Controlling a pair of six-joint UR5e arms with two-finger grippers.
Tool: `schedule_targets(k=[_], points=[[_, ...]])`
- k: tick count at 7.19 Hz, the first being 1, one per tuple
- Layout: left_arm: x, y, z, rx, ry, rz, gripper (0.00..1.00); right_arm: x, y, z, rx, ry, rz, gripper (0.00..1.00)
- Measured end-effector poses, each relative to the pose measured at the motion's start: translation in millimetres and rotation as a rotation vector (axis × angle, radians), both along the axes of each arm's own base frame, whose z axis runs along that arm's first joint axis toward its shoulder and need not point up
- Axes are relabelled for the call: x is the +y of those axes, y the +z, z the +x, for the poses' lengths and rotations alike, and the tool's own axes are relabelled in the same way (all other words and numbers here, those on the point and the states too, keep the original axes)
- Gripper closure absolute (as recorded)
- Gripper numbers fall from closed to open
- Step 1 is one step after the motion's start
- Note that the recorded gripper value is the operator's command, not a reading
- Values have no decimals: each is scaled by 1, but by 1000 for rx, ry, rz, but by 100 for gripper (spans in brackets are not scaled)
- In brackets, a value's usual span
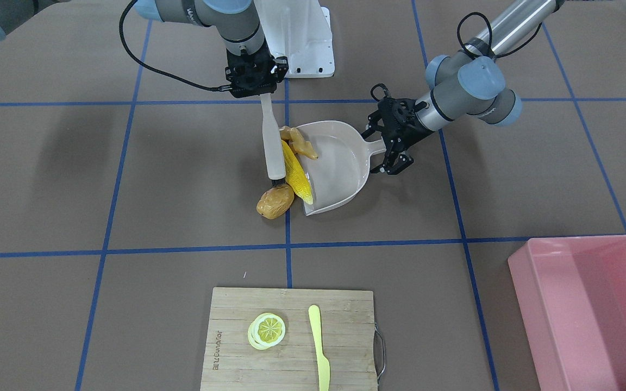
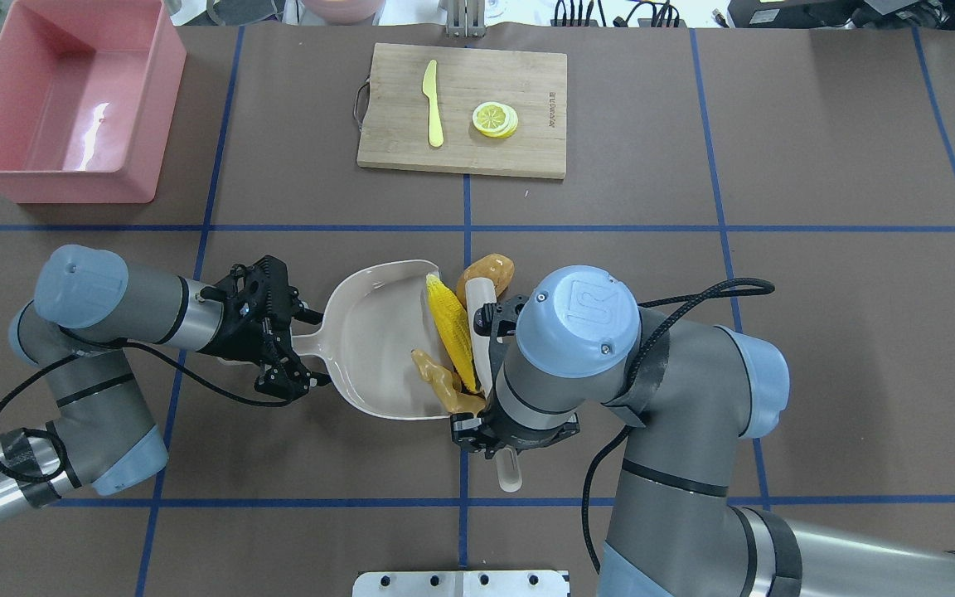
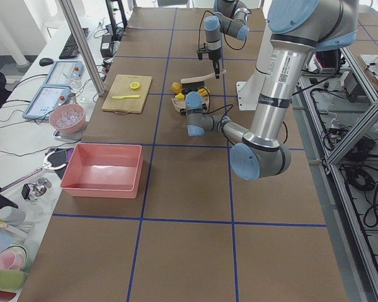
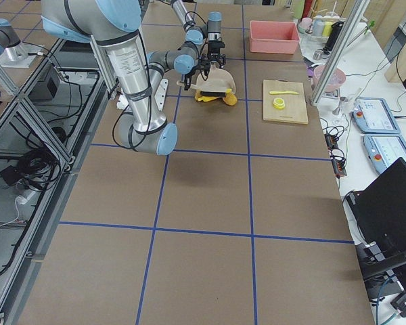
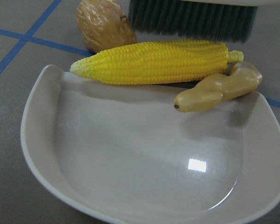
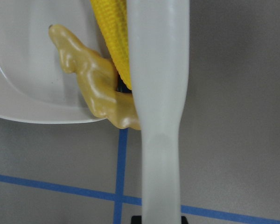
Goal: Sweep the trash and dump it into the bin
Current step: 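Sweep the corn, ginger and potato toward the dustpan with the right gripper's brush, then sweep the potato and corn into the dustpan with the brush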
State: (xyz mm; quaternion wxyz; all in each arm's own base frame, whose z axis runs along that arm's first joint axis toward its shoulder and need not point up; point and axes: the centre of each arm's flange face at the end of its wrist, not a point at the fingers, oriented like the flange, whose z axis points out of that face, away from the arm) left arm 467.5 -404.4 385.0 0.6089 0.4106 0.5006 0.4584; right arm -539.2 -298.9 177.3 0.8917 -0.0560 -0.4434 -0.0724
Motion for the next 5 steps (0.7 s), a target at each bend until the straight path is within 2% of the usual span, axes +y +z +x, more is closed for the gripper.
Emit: schedule_targets(k=[2,3,5], points=[[0,0,0,0,0,0,3,-7,-13,-5,3,1,-1,100],[0,0,0,0,0,0,3,-15,-15,9,21,7,0,100],[0,0,0,0,0,0,3,-40,4,54,77,20,35,100]])
